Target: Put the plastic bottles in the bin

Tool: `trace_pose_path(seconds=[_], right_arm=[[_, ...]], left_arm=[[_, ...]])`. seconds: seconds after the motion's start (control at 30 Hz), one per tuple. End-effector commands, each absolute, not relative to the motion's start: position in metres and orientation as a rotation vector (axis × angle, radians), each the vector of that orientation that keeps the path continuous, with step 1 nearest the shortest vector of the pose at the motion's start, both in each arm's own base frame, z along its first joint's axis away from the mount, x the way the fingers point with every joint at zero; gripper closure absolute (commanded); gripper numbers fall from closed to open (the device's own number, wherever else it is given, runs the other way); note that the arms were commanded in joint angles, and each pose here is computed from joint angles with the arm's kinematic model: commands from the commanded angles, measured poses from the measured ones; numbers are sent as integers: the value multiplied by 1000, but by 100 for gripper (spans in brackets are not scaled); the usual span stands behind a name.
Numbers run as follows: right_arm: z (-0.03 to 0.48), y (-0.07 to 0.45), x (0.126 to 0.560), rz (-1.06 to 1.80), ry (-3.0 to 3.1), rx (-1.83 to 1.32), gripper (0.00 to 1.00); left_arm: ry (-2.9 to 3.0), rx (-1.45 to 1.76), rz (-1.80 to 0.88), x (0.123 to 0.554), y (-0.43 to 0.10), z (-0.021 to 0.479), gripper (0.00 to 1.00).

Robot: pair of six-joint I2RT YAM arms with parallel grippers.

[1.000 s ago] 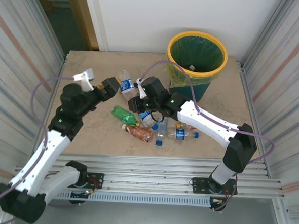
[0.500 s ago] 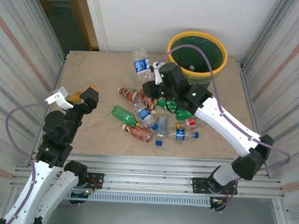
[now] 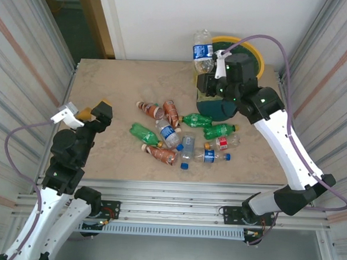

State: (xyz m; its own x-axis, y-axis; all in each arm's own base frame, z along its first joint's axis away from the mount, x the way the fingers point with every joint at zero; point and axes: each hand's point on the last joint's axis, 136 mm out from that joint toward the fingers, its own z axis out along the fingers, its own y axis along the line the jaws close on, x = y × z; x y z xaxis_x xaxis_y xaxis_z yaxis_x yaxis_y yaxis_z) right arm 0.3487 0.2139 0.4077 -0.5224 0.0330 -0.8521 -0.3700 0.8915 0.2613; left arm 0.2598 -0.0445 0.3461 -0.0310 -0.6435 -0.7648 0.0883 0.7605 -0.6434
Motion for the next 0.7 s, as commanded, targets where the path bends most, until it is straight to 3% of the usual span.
trace_pose_path(seconds=[0.0,0.37,0.67], right_arm=[[409,193,358,443,2092,-243,96],[400,149,412,435,2155,-109,95],[356,131,463,460,2292,-62,94]], left_arm=[[1504,-486,-604,262,-42,340,1],[1534,-479,-624,268,-49,337,1],[1537,-481,-624,270,-49,337,1]])
